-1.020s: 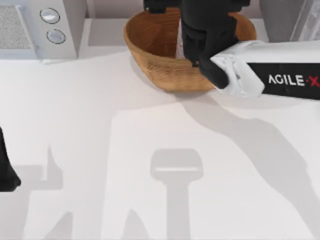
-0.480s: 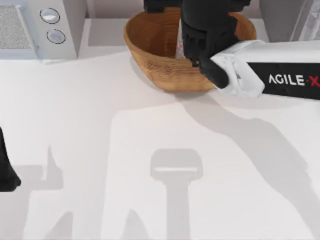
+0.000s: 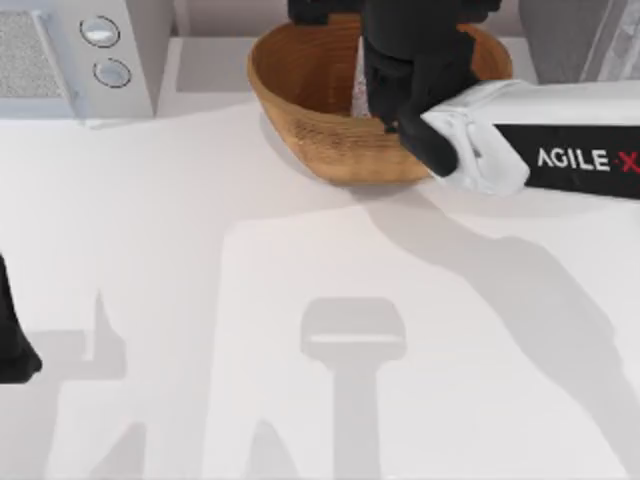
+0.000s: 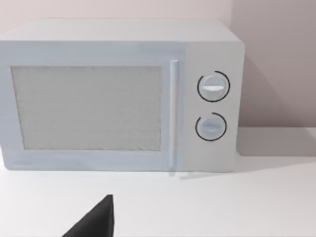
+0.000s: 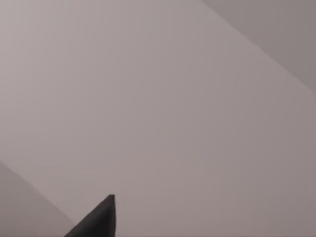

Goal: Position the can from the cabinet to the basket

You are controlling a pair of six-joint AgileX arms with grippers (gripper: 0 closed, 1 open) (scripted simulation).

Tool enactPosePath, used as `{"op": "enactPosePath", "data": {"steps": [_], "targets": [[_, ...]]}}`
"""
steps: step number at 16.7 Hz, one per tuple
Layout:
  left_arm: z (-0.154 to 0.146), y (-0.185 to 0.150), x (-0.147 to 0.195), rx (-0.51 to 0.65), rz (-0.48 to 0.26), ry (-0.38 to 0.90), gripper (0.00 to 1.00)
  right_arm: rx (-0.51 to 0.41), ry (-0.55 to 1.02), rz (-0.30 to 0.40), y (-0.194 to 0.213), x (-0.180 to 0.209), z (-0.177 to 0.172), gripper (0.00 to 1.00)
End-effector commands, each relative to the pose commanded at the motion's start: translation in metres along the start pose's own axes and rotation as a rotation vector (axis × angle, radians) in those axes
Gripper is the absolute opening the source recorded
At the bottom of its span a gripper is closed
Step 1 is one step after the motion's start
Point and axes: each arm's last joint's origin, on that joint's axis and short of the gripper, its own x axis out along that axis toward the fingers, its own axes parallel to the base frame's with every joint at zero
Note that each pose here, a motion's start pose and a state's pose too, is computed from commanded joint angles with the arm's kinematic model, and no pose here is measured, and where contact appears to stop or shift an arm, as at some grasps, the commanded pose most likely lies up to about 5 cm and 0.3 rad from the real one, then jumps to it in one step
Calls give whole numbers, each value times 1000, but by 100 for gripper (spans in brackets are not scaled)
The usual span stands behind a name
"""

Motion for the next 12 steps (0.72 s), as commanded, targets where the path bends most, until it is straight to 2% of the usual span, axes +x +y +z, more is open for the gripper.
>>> {"op": "enactPosePath", "data": {"steps": [12], "targets": [[0, 0, 0, 0, 0, 0, 100, 0, 0, 2, -2, -1, 2, 100]]}}
